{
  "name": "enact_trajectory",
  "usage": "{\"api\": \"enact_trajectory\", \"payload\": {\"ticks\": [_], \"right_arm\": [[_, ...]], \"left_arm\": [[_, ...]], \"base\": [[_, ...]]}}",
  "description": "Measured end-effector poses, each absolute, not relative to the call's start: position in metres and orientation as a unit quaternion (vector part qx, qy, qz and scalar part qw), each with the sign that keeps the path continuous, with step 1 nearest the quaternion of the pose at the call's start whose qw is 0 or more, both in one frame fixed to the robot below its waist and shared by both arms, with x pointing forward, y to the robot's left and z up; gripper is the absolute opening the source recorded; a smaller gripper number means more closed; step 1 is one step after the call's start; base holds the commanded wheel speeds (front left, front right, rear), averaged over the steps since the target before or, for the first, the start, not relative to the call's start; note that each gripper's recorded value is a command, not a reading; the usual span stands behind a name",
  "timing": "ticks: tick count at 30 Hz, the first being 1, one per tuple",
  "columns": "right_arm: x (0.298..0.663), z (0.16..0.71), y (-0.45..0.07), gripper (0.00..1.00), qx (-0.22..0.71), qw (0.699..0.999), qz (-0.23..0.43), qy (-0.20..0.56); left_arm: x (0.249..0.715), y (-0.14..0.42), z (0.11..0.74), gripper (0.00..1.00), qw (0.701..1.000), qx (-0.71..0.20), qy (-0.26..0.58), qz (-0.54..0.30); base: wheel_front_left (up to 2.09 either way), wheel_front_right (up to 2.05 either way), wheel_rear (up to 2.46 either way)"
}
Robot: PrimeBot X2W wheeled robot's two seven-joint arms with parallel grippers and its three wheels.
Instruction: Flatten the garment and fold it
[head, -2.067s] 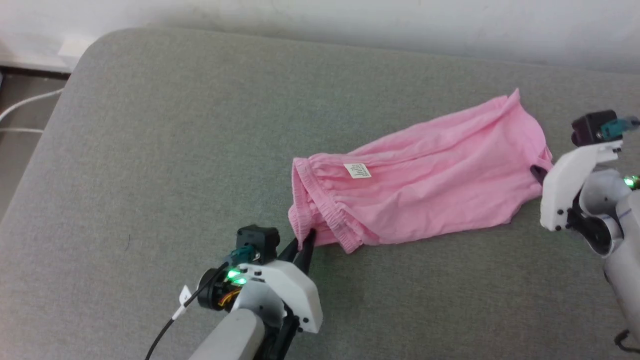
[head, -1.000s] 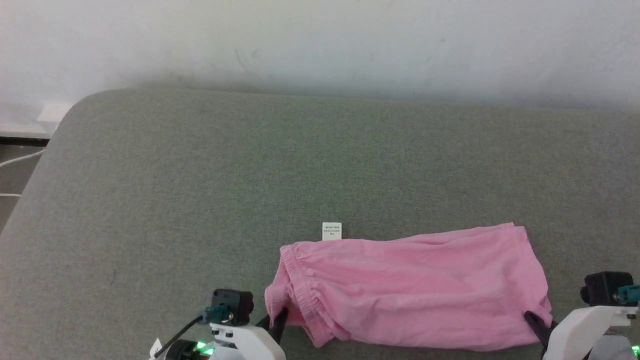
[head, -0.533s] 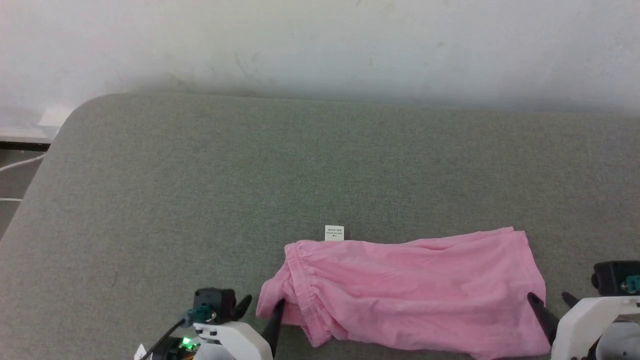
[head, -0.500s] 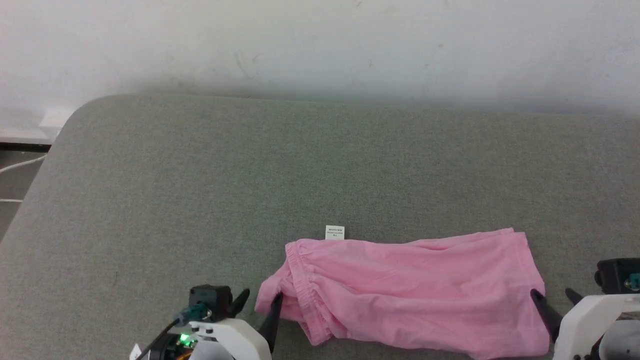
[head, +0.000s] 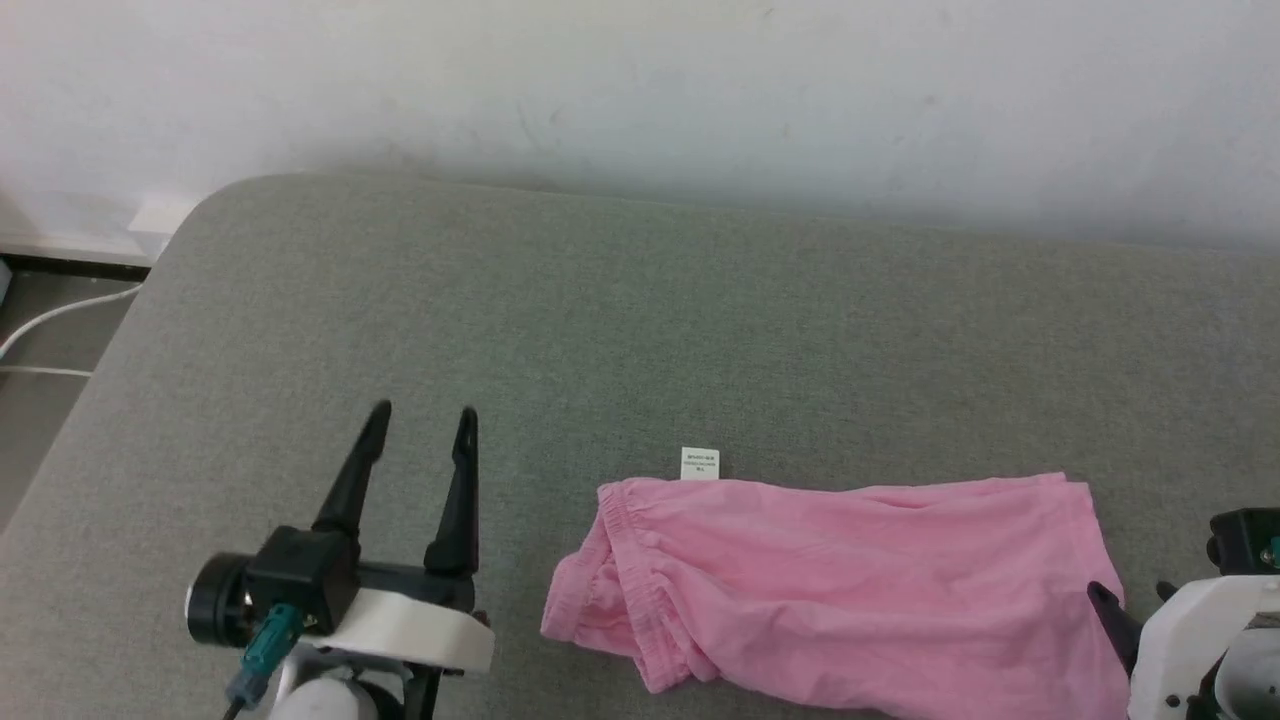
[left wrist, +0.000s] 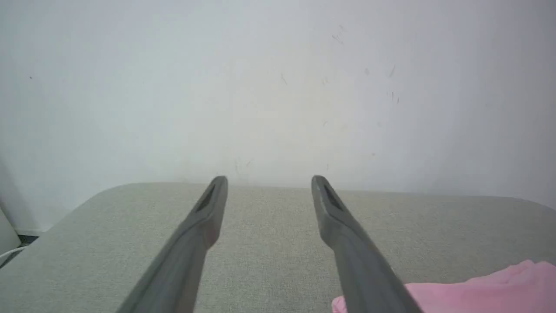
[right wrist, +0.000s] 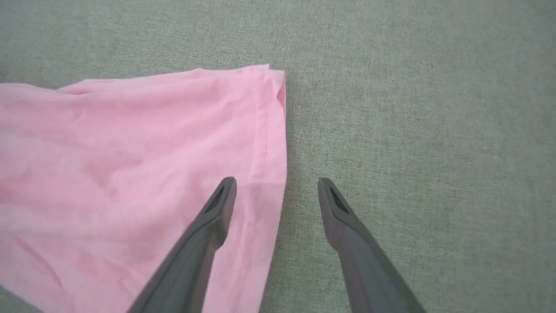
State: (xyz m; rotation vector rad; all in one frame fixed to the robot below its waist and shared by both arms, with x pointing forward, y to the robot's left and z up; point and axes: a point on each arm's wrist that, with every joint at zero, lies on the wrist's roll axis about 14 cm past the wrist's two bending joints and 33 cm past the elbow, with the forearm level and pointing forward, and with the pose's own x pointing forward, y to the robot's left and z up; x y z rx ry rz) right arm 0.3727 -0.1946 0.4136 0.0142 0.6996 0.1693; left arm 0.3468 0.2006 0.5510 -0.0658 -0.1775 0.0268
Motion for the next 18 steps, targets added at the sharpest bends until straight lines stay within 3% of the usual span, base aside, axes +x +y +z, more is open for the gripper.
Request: {"api": "enact_trajectory", "payload": {"ticks": [6, 17, 18], "right_arm": [[0.373, 0.388, -0.189, 1.0, 0.019, 0.92, 0.083, 0.383], [0.374, 0.364, -0.169, 1.0, 0.039, 0.894, 0.118, 0.43], [0.375, 0.363, -0.166, 0.47, 0.039, 0.892, 0.123, 0.433]], "left_arm": [[0.336, 0.207, 0.561, 1.0, 0.992, 0.039, -0.113, 0.038], [0.328, 0.215, 0.551, 1.0, 0.992, 0.045, -0.1, 0.063], [0.328, 0.217, 0.551, 1.0, 0.992, 0.045, -0.099, 0.066]], "base": [[0.0, 0.0, 0.0], [0.0, 0.0, 0.0], [0.0, 0.0, 0.0]]}}
